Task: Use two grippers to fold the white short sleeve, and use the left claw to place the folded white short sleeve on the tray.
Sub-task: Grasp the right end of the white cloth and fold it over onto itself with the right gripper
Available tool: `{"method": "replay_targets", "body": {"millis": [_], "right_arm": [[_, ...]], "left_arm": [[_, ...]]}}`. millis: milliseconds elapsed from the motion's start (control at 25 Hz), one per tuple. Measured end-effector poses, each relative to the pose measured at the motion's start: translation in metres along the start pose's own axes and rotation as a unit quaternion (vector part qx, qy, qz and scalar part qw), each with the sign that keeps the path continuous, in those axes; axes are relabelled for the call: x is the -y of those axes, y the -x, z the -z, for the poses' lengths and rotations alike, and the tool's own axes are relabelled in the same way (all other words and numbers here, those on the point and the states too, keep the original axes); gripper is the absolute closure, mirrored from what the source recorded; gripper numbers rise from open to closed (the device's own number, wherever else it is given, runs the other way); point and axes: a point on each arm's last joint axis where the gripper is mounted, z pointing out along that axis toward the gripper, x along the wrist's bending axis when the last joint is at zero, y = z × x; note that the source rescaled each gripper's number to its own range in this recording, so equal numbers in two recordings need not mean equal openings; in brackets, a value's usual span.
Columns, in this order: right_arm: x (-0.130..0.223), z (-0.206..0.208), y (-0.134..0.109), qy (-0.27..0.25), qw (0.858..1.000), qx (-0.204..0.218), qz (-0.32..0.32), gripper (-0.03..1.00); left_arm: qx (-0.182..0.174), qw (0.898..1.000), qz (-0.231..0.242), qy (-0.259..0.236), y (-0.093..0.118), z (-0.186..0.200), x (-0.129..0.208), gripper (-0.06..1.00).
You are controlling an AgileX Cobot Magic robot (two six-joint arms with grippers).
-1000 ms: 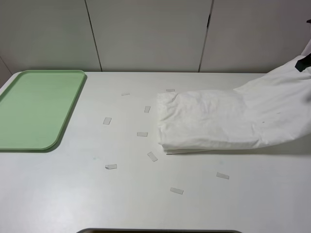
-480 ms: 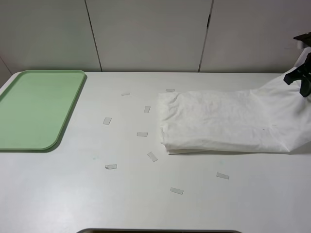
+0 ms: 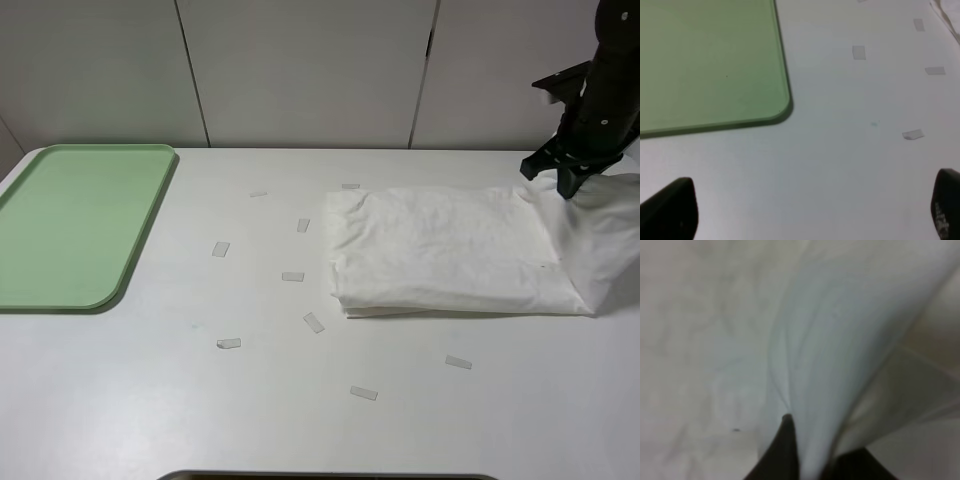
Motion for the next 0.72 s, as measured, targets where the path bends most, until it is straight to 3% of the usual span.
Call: {"method": "replay_targets", "body": {"millis": [240, 720], "right_arm": [[0.0, -0.004, -0.038, -0.007, 1.0, -0.011, 0.014, 0.91], [0.003, -0.007, -0.084, -0.009, 0.999, -0.026, 0.022, 0.92]], "left_arm": [[0.0, 1.0, 0.0, 0.0, 0.0, 0.0, 0.0, 0.02], [0.0, 1.0, 0.0, 0.0, 0.0, 0.0, 0.0, 0.02]]}}
